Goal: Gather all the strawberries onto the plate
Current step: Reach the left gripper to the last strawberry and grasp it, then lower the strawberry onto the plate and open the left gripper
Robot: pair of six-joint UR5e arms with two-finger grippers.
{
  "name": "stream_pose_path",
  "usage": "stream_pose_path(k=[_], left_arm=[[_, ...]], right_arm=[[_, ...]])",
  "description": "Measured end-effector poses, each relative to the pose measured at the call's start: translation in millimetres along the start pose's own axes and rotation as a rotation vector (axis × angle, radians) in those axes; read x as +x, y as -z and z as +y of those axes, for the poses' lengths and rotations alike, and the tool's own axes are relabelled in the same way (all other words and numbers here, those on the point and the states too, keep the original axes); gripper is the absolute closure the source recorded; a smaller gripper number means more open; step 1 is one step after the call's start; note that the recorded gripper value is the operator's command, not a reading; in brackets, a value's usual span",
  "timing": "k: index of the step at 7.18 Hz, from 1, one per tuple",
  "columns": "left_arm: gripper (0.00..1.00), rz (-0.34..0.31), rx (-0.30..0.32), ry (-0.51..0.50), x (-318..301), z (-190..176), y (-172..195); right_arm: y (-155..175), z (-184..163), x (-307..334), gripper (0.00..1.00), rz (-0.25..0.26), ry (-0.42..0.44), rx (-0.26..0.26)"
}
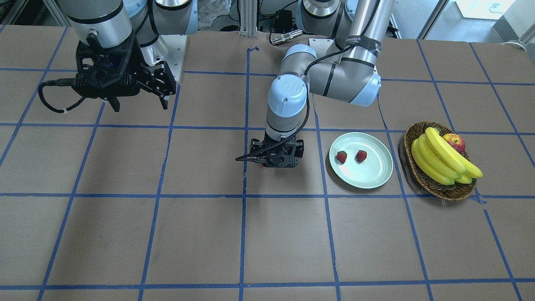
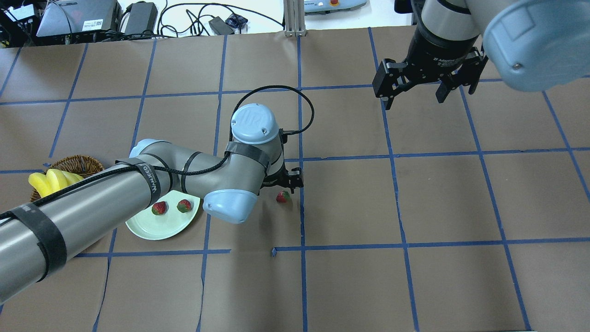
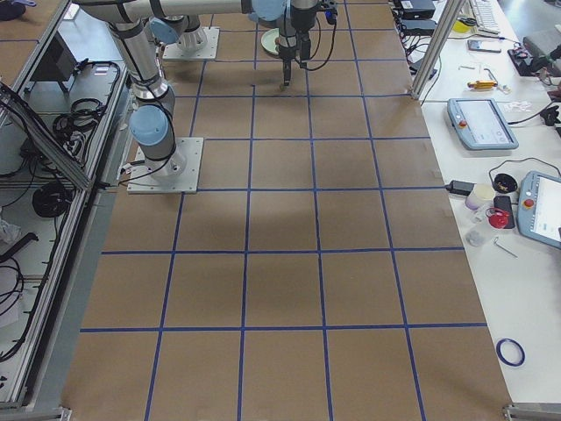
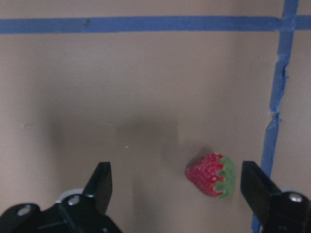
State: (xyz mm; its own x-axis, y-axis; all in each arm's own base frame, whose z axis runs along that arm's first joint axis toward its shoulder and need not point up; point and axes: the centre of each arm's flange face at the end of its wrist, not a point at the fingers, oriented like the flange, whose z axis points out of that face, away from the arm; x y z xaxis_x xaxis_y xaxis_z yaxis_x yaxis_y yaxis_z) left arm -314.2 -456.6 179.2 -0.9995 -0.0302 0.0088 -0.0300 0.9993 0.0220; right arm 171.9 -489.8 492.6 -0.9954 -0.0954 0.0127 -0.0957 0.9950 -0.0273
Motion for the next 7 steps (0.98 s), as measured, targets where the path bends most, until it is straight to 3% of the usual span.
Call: stream_pose_path(k=[2, 4, 7], left_arm=[[0.69, -0.004, -0.010, 0.009, 9, 4, -11], [1.00, -0.008, -0.006, 0.002, 11, 4, -11], [1.00, -0.009, 0.030, -0.052, 7, 0, 10]], right_arm=[[0, 0, 0, 0.00, 0.000, 0.000, 0.001], [0, 0, 0, 0.00, 0.000, 0.000, 0.001], [0, 0, 0, 0.00, 0.000, 0.000, 0.001]])
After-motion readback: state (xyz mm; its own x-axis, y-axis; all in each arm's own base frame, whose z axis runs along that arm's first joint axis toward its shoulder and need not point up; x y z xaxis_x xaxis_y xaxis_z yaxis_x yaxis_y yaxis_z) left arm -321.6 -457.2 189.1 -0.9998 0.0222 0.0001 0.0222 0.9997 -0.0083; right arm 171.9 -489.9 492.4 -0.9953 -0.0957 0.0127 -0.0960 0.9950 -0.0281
